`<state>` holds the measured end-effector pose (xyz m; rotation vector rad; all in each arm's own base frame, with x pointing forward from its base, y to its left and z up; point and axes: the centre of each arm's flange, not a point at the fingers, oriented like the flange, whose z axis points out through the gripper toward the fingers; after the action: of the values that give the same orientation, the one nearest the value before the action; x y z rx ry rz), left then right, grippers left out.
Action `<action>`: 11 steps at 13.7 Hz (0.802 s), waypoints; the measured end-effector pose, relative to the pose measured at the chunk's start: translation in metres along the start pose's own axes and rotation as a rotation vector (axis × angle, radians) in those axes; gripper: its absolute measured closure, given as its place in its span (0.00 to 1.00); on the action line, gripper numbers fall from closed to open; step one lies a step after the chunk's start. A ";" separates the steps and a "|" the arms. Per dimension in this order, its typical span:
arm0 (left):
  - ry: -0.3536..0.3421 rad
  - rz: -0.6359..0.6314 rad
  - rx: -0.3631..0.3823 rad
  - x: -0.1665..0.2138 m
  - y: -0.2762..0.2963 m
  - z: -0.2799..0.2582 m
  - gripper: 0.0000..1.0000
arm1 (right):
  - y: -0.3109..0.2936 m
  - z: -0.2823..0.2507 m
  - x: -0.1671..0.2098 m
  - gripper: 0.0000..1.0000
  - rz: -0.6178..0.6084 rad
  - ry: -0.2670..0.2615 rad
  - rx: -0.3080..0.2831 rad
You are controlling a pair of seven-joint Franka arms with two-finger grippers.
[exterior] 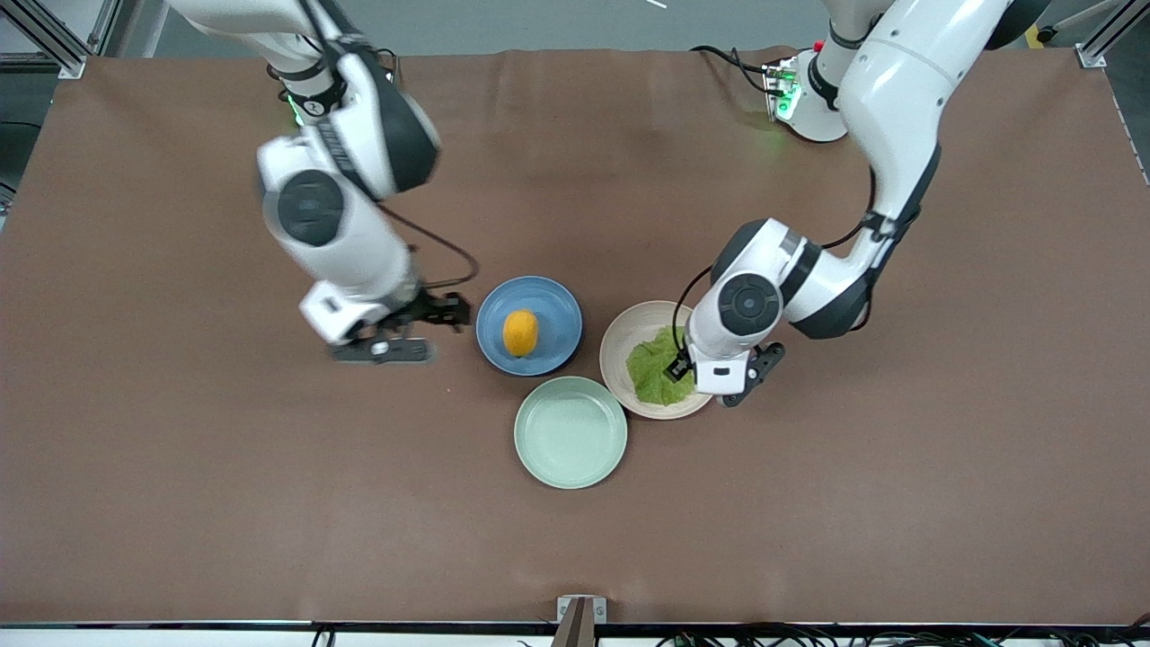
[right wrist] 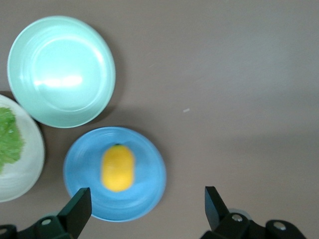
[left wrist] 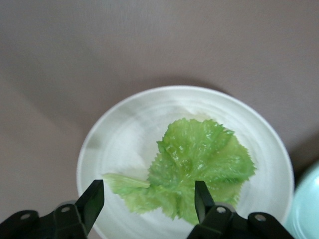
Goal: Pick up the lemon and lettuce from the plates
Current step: 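Lower the left gripper onto the lettuce while the right gripper reaches the lemon, then close the left gripper on the lettuce while the right gripper grasps the lemon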
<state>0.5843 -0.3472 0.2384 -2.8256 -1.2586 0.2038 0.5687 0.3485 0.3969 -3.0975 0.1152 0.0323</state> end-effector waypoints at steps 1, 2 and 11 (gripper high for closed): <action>-0.004 -0.044 0.000 -0.003 0.002 0.009 0.21 | -0.020 0.021 -0.011 0.00 0.020 -0.003 -0.002; -0.006 -0.084 0.000 -0.003 0.004 0.012 0.21 | -0.034 0.042 -0.018 0.00 0.024 -0.008 -0.006; -0.019 -0.204 -0.027 0.003 0.008 0.033 0.62 | -0.045 0.161 -0.017 0.00 0.027 -0.037 -0.033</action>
<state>0.5882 -0.3508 0.2048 -2.6968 -1.5526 0.2066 0.5518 0.4017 0.2378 -3.1267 0.1560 0.0933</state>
